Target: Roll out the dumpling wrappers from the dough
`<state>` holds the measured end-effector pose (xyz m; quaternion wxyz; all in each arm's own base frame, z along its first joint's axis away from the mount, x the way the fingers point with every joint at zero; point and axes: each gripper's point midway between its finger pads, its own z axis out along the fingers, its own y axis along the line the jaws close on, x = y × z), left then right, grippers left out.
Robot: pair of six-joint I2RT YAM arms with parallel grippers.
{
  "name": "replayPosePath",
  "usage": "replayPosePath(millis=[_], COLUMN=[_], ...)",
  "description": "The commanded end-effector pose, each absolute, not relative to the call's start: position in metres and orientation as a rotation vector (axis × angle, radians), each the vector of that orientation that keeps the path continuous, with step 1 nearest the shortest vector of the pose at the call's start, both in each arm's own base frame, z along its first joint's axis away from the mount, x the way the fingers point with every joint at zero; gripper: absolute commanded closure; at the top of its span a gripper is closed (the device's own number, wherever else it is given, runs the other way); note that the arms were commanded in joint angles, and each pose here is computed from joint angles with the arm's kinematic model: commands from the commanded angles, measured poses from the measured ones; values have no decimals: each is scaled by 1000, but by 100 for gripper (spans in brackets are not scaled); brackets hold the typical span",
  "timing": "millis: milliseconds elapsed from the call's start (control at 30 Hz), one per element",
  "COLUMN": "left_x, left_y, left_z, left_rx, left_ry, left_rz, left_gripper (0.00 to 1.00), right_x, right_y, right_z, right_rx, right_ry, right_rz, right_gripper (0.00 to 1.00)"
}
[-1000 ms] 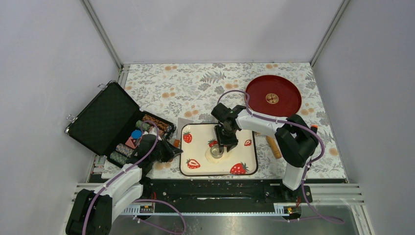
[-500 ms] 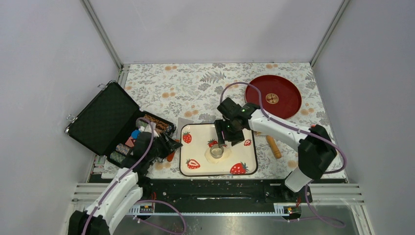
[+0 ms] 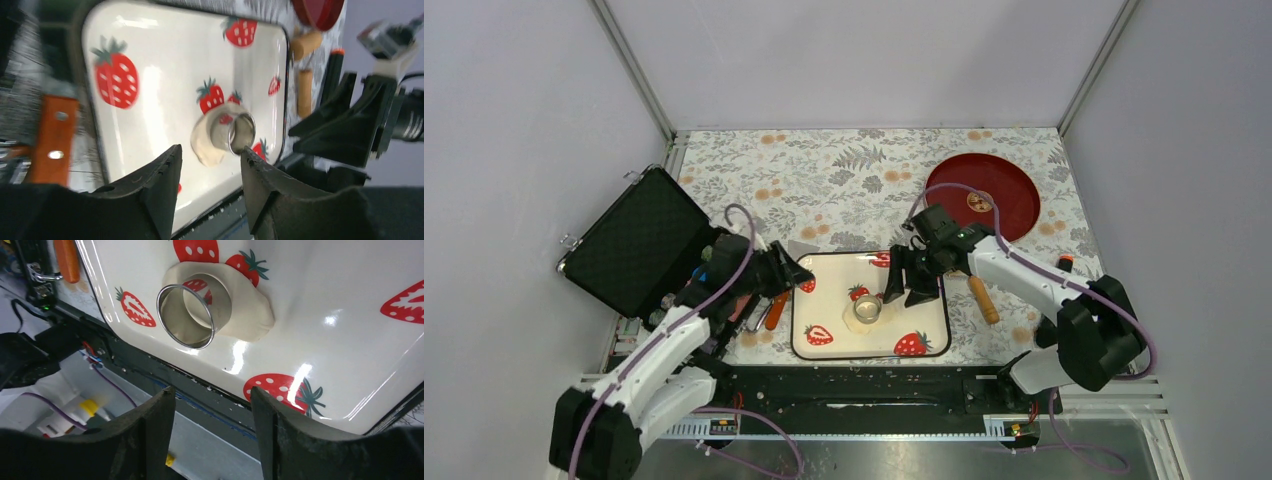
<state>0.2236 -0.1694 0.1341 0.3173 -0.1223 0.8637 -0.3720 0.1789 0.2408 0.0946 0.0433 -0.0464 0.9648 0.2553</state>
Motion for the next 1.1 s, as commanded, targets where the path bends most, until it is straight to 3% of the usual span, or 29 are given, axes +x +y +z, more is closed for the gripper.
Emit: replayPosePath(millis=[0,367,1067], left_x=[217,202,195], left_y=[-224,-307,-293], left_z=[154,124,78], left_rx=[-187,-42,-24], left_ry=[2287,2474,2602], left_rz=[-1209,-1297,-1047], left_gripper=[54,65,73], right_x=[183,186,183], right_y=[260,269,264], right_z=[111,79,47], right_rx=[-68,13,-4], right_ry=[2862,2947,3048], right_rz=[1126,1233,1155], right_gripper=[38,53,61])
